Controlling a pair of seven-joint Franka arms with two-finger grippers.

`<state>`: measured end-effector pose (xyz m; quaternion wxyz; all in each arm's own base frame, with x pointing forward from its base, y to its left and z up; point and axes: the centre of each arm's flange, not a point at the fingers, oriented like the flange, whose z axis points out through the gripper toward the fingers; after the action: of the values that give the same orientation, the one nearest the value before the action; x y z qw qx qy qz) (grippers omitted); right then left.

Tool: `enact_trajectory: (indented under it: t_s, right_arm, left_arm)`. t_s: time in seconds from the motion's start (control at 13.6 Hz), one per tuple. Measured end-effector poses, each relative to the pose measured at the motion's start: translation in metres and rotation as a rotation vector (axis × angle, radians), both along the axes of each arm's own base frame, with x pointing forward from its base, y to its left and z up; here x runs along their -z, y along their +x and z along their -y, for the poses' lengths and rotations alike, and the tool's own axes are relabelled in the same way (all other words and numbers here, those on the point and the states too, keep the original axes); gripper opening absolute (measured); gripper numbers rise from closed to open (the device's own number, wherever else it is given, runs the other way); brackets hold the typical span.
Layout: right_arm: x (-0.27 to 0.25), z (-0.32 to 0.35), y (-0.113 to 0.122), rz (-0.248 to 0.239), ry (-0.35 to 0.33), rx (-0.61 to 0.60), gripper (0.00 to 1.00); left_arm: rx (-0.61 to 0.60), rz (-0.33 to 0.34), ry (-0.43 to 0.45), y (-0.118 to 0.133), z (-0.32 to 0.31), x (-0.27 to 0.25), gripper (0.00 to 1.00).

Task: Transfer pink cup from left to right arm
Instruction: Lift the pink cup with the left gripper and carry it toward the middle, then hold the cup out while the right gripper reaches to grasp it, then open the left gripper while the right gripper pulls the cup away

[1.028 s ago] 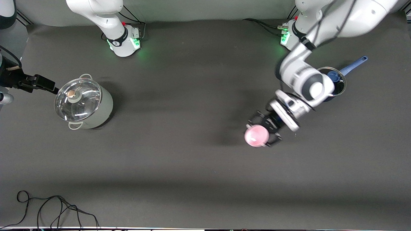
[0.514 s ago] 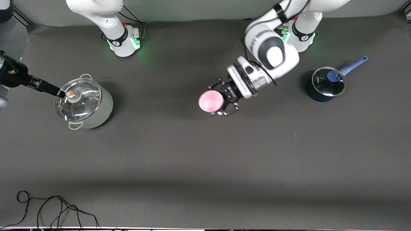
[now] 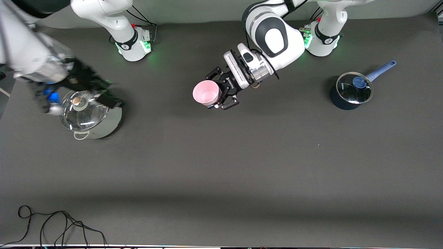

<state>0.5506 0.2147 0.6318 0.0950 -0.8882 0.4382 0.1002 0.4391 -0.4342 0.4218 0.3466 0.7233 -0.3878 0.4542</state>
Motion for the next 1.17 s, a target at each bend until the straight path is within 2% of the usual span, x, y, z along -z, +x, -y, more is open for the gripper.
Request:
enact_trajectory:
  t_s: [0.22, 0.59, 0.81, 0.95, 1.1, 1.17]
  right_arm:
    - [-0.001, -0.074, -0.011, -0.049, 0.026, 0.058, 1.0]
    - [0.026, -0.191, -0.035, -0.107, -0.003, 0.071, 0.99]
    - [0.057, -0.211, -0.028, -0.138, -0.027, 0.056, 1.0]
    - [0.063, -0.211, -0.024, -0.143, -0.031, 0.06, 1.0]
    - [0.063, -0.21, -0.023, -0.143, -0.032, 0.062, 0.96]
    - [0.063, -0.21, -0.023, -0.143, -0.032, 0.062, 0.87]
  left_arm:
    - [-0.01, 0.002, -0.004, 0.005, -0.002, -0.002, 0.65]
    - [-0.019, 0.003, -0.005, 0.007, -0.003, -0.005, 0.65]
    - [-0.021, 0.002, -0.005, 0.008, -0.004, -0.005, 0.65]
    - [-0.023, 0.001, -0.004, 0.008, -0.004, -0.005, 0.65]
    - [-0.025, 0.001, -0.003, 0.009, -0.005, -0.005, 0.65]
    - [-0.026, 0.0, -0.003, 0.01, -0.005, -0.004, 0.65]
